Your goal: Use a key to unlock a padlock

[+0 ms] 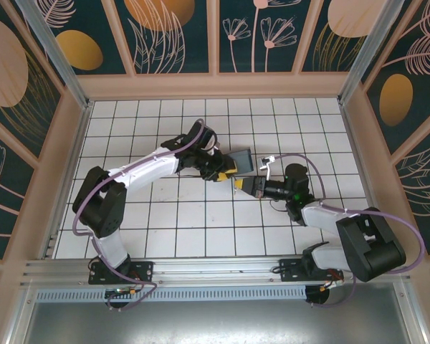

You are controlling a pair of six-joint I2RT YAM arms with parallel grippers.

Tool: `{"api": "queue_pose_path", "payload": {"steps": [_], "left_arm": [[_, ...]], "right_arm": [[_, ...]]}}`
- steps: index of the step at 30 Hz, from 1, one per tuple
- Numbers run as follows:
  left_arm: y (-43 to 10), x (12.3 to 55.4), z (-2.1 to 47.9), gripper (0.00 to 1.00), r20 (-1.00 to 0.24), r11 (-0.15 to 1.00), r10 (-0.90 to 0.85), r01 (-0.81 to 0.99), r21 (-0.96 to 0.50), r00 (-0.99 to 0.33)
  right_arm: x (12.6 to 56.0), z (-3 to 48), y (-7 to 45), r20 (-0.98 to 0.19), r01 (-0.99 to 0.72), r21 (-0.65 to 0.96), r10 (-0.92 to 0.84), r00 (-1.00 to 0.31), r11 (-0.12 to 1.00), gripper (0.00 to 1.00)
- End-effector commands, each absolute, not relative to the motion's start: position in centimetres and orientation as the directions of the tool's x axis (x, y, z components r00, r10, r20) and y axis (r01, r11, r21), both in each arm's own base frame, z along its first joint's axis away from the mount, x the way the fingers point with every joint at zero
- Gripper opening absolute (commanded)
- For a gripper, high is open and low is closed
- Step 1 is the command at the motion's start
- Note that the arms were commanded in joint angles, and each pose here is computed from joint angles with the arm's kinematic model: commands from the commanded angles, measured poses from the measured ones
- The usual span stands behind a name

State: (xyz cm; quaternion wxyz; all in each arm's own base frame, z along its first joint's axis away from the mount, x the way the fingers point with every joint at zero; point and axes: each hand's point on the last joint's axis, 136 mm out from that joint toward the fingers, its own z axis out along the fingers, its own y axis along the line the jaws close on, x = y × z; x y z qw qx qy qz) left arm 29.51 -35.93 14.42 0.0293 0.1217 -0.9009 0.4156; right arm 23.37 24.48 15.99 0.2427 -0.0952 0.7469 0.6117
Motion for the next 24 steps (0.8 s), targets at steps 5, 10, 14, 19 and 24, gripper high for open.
{"api": "queue_pose_path", "payload": {"steps": [5, 10, 14, 19, 24], "left_arm": [[-36.4, 30.2, 18.1, 0.26, 0.091, 0.549, -0.167, -0.169, -0.819, -0.982], [-36.4, 30.1, 18.4, 0.25, 0.084, 0.541, -0.158, -0.158, -0.826, -0.984], [-36.4, 30.0, 18.5, 0.24, 0.085, 0.538, -0.151, -0.154, -0.829, -0.985], [-36.4, 29.8, 18.4, 0.23, 0.088, 0.536, -0.148, -0.155, -0.83, -0.985], [-36.3, 29.7, 17.9, 0.22, 0.099, 0.538, -0.154, -0.167, -0.826, -0.983]], "right_arm": [[23.3, 17.5, 24.9, -0.5, -0.48, 0.863, 0.123, -0.857, 0.161, 0.0], [23.7, 17.3, 25.0, -0.491, -0.471, 0.868, 0.127, -0.862, 0.159, 0.0], [24.1, 17.6, 25.1, -0.494, -0.475, 0.867, 0.133, -0.859, 0.152, 0.0], [24.6, 17.1, 25.1, -0.478, -0.456, 0.875, 0.142, -0.867, 0.161, 0.0], [24.6, 16.9, 24.9, -0.476, -0.452, 0.876, 0.145, -0.868, 0.167, 0.0]]}}
